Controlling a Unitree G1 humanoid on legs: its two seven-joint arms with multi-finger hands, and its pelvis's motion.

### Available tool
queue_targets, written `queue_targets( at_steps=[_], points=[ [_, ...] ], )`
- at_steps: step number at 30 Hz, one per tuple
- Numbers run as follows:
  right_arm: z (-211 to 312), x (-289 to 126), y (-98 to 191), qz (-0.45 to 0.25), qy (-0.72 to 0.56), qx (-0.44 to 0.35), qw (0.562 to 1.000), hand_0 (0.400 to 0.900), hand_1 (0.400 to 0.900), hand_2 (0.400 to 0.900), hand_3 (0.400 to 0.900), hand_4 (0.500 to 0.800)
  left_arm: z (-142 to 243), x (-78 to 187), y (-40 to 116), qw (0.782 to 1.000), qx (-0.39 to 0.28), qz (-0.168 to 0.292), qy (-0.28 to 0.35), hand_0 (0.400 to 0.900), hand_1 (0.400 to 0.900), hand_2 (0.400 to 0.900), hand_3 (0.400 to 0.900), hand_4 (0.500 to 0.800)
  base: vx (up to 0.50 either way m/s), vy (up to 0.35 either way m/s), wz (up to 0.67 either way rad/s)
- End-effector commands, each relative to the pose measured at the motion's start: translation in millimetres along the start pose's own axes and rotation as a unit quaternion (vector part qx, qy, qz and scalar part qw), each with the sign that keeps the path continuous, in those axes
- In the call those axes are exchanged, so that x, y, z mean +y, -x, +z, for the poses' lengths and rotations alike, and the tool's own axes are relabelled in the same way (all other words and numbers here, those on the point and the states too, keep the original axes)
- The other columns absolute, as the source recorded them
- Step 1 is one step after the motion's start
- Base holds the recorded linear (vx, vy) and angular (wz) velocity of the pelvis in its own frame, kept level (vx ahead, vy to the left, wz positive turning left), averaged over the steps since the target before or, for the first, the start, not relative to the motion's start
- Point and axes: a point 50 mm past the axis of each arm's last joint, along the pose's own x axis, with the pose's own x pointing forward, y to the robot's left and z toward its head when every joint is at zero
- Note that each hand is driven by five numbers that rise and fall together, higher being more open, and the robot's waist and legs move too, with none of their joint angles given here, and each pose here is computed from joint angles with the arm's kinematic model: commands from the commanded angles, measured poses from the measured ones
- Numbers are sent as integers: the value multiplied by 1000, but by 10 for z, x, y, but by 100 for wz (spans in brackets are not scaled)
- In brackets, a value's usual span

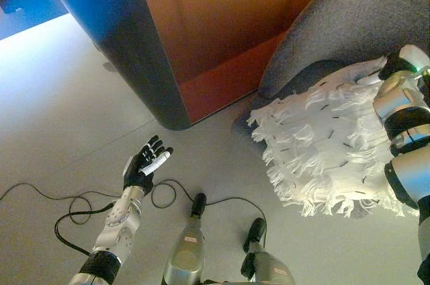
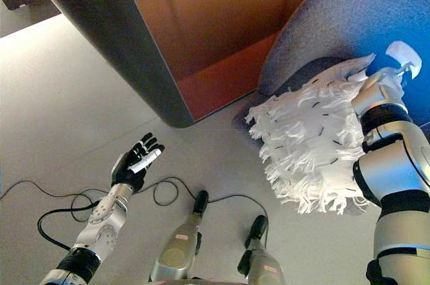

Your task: Pick up the pillow and put it on the sofa.

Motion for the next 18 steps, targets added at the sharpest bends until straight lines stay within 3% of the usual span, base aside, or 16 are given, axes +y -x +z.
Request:
queue_targets(
  at_steps=[1, 18],
  points=[
    [109, -926, -38, -174, 37, -22, 984, 900, 900, 900, 900, 800, 284, -172, -3, 995, -73, -63, -20, 900, 900, 900, 900, 800, 0, 0, 0],
    [-43, -794, -80, -145, 49, -25, 988, 900, 900, 900, 900, 800, 244, -118, 35, 996, -56, -64, -37, 900, 900, 900, 900, 800, 22, -3, 0]
  ],
)
